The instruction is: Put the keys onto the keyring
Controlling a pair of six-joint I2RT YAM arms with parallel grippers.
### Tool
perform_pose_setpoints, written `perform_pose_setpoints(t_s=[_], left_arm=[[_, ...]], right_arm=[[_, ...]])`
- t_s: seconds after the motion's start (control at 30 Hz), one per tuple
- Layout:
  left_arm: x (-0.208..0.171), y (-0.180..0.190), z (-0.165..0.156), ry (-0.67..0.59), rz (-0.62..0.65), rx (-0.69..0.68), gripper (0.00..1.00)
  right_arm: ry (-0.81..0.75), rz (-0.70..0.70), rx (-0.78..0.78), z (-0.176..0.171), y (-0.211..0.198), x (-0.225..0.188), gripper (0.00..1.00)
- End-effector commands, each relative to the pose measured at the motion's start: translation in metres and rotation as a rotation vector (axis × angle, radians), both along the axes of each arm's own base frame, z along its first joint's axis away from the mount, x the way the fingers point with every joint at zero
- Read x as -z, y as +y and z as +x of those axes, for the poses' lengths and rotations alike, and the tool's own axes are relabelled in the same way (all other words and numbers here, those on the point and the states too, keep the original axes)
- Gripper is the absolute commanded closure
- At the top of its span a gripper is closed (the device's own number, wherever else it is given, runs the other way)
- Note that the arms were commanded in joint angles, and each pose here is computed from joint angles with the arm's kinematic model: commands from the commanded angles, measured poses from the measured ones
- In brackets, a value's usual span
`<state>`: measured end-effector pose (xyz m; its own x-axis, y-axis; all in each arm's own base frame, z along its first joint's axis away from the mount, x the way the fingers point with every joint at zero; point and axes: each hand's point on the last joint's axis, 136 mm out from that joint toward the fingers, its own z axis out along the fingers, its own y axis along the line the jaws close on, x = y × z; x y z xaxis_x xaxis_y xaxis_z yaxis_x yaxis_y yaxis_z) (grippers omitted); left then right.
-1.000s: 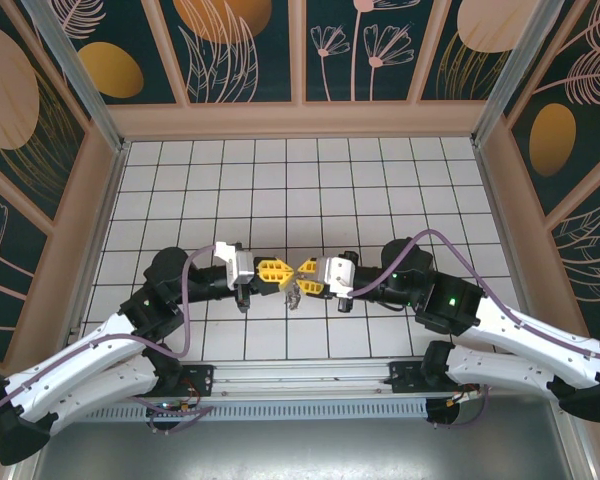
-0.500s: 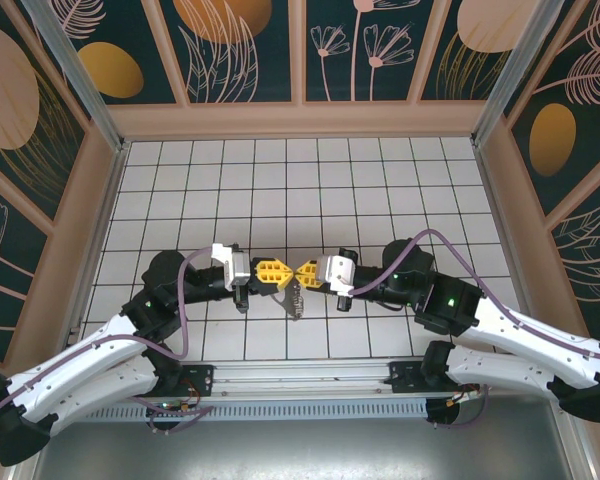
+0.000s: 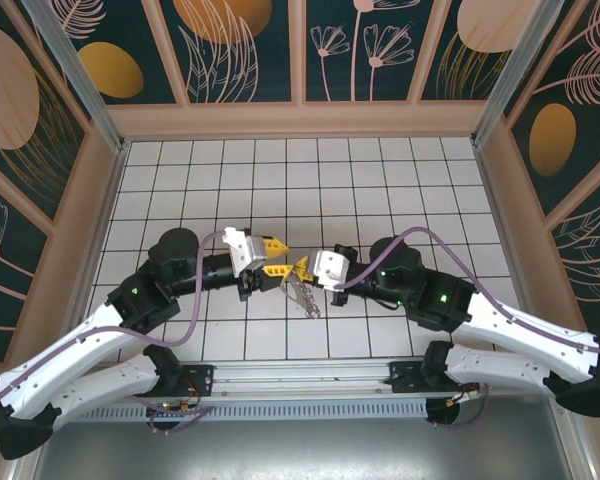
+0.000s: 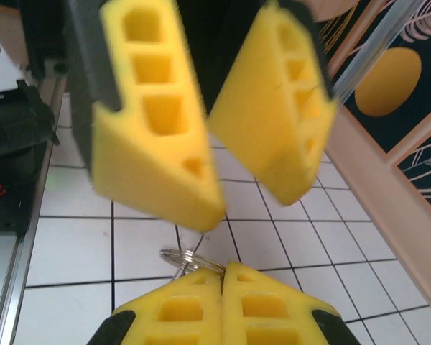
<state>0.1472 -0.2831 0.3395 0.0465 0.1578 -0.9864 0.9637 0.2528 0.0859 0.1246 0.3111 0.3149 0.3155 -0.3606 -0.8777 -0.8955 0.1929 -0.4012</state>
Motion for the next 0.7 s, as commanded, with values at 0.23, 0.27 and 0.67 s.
perform_pose_setpoints(t_s=[0.23, 0.27, 0.67], left_arm=[[0.014, 0.005, 0.003, 0.033, 0.127, -0.019, 0.73], [0.013, 0.006, 0.004, 0.040, 0.118, -0.026, 0.73], [0.006, 0.005, 0.015, 0.050, 0.009, -0.094, 0.73]], right_arm=[[-0.043, 0.032, 0.156, 0.022, -0.007, -0.020, 1.00], [-0.044, 0.048, 0.181, 0.026, -0.009, -0.022, 1.00], [-0.036, 0.084, 0.331, 0.053, -0.011, -0.020, 1.00]])
